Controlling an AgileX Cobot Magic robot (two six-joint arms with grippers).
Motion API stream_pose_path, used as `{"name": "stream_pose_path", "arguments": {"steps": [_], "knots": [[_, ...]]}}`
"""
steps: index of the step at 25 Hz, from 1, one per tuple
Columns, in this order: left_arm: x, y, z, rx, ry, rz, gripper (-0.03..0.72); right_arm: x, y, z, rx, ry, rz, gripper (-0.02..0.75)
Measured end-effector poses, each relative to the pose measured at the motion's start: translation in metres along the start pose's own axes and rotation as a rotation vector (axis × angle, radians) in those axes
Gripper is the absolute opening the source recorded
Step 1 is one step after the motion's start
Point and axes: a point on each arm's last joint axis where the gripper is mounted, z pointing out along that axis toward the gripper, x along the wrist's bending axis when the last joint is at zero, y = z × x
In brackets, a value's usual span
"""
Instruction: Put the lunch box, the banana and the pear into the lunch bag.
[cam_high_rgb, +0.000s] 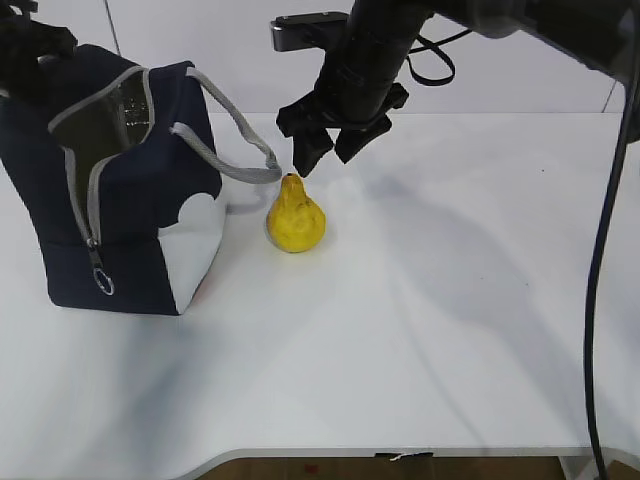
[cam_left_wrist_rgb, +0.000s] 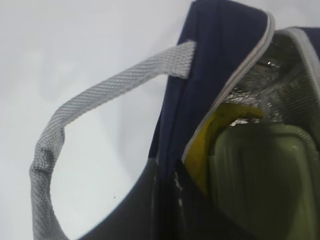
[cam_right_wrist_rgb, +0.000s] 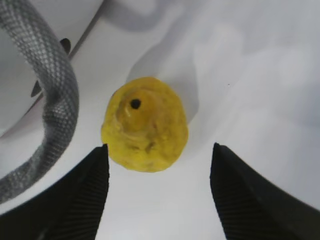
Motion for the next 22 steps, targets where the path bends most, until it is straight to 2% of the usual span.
{"name": "stream_pose_path", "arguments": {"steps": [3,10,18,22], "knots": [[0.001,-0.001,0.008,0.021,0.014,0.008,-0.006,-0.001,0.0,0.004,0.005,0.0,-0.005,0.505],[0.002,-0.002,0.012,0.031,0.02,0.009,-0.006,0.006,-0.001,0.017,0.012,0.092,-0.013,0.505],[0.001,-0.002,0.012,0.03,0.004,-0.009,-0.006,0.006,-0.003,0.033,0.031,0.112,-0.017,0.504],[0.0,-0.002,0.013,0.027,-0.003,-0.017,-0.006,0.005,0.002,0.035,-0.022,0.11,-0.01,0.504]]}}
